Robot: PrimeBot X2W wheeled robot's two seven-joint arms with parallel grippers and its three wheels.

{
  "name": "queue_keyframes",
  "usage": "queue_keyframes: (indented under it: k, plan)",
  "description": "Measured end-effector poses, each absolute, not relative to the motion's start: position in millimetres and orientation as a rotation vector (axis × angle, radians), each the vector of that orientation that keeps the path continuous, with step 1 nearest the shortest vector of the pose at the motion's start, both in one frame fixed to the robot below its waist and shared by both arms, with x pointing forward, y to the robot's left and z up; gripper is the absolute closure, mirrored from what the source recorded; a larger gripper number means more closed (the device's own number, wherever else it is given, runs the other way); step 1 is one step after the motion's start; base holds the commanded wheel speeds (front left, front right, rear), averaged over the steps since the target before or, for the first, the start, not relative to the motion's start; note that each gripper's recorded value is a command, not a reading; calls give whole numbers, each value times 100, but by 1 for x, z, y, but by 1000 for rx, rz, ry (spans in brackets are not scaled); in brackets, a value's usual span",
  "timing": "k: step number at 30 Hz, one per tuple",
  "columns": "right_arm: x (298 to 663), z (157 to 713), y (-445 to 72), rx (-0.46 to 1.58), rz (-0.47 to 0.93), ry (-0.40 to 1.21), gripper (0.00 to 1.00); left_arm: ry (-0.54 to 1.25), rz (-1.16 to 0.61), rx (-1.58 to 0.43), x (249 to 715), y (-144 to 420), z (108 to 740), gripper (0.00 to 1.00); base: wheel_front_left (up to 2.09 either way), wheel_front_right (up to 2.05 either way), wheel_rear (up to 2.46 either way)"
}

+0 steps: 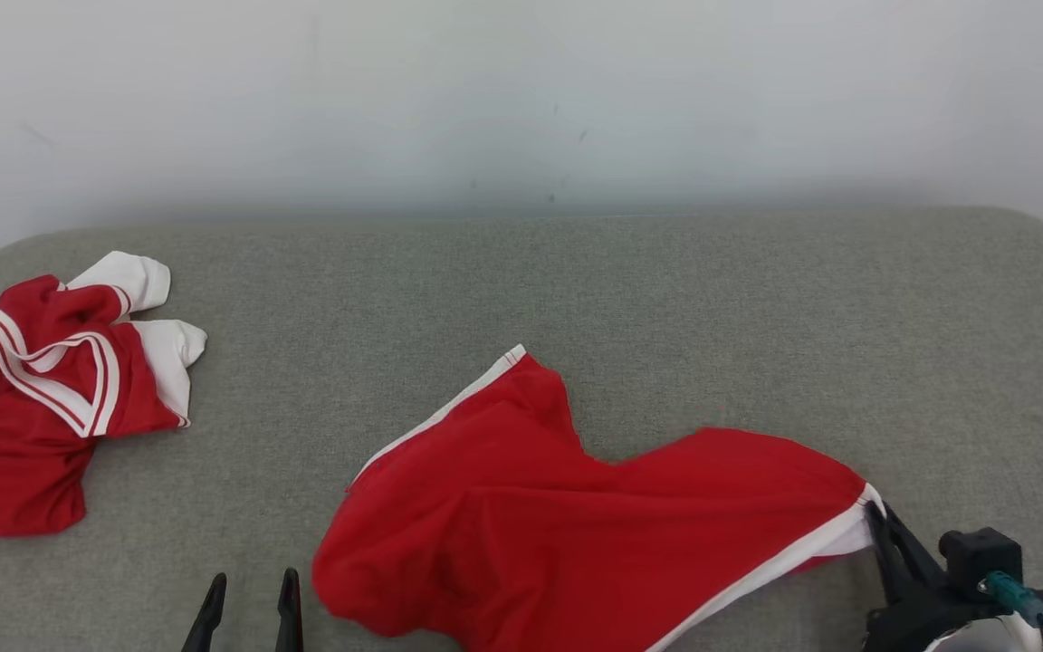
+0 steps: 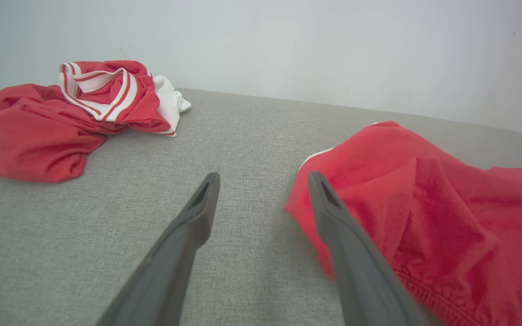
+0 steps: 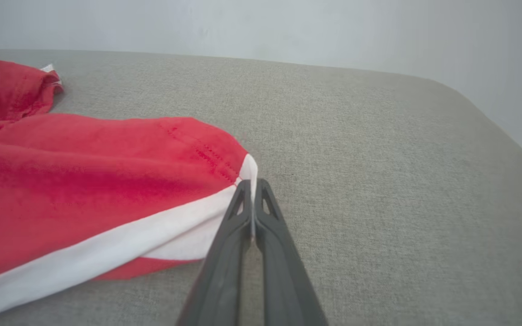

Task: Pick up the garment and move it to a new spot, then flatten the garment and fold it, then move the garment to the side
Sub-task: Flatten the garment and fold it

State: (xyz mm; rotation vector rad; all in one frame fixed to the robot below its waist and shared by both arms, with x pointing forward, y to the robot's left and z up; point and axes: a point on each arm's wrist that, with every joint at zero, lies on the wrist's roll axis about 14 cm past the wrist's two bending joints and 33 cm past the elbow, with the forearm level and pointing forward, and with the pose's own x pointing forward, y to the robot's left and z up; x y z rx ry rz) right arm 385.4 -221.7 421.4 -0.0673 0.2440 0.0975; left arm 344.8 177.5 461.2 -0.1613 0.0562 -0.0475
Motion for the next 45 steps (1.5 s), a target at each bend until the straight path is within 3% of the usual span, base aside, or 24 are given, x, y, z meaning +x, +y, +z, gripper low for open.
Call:
queue_keyframes:
  k: [5,6,7,23,39,40,41,45]
  plan:
    - [375,416,-239,-72,51,264,100,61,-63,-164,346,172,460,0,0,0,0]
    - [373,413,-238,-66,50,274,69,61,-64,-164,346,172,460,0,0,0,0]
    - [371,411,-237,-59,49,281,0,60,-65,-164,345,172,460,0,0,0,0]
    - [388,495,-214,-49,82,-15,0,57,-63,-171,341,172,461,0,0,0,0]
    - [364,465,-188,37,81,56,0,192,-230,-210,346,113,426,0,0,0,0]
    - [364,465,-188,39,79,58,0,198,-244,-207,349,110,425,30,0,0,0]
    - [364,464,-188,40,77,60,0,205,-259,-197,351,107,423,100,0,0,0]
    - [368,465,-190,44,68,57,0,194,-308,-153,369,102,428,100,0,0,0]
